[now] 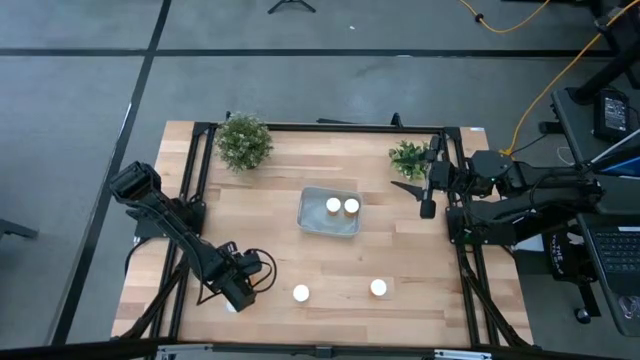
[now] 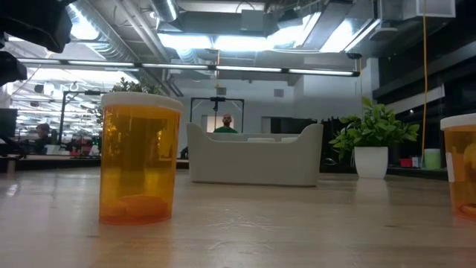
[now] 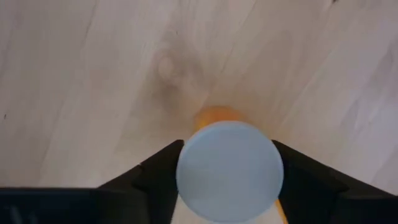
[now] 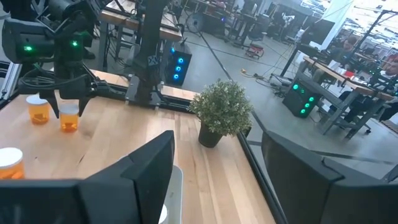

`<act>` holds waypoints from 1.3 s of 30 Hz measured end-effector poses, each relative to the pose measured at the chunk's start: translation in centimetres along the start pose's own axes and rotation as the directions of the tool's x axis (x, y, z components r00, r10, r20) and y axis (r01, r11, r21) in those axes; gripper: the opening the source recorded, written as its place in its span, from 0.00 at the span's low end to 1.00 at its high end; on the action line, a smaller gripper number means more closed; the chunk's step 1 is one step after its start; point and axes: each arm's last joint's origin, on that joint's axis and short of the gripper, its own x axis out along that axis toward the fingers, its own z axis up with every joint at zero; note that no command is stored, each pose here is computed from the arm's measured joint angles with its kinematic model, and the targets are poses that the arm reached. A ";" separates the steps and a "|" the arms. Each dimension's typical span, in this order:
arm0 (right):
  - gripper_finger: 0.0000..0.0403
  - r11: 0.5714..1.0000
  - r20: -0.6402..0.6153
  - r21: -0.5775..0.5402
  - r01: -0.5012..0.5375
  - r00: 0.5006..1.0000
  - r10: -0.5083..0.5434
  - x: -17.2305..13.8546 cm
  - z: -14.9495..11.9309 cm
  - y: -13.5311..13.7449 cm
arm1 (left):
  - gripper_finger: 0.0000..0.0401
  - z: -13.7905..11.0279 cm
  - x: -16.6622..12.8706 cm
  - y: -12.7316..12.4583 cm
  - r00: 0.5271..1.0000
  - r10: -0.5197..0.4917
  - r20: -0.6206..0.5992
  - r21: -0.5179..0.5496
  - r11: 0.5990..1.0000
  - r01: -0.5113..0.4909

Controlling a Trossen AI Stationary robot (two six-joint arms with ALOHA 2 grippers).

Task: Pick and place pill bottles into a basket
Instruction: Put the orange pill bottle into the grey bin

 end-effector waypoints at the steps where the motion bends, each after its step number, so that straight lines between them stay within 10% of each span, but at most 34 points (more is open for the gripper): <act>1: 0.61 1.000 0.000 0.000 0.000 1.000 0.000 0.0 0.0 0.0 | 0.51 0.0 0.0 0.0 1.000 0.000 0.000 -0.001 1.000 0.000; 23: 0.61 1.000 -0.001 0.000 0.000 1.000 0.000 0.0 0.0 0.0 | 0.49 1.4 -0.4 0.2 0.999 -0.007 0.051 -0.009 1.000 0.007; 39: 0.61 1.000 -0.013 0.002 -0.004 1.000 0.004 0.0 -0.1 0.0 | 0.49 6.3 -6.6 4.8 0.954 -0.078 0.290 0.036 0.997 0.070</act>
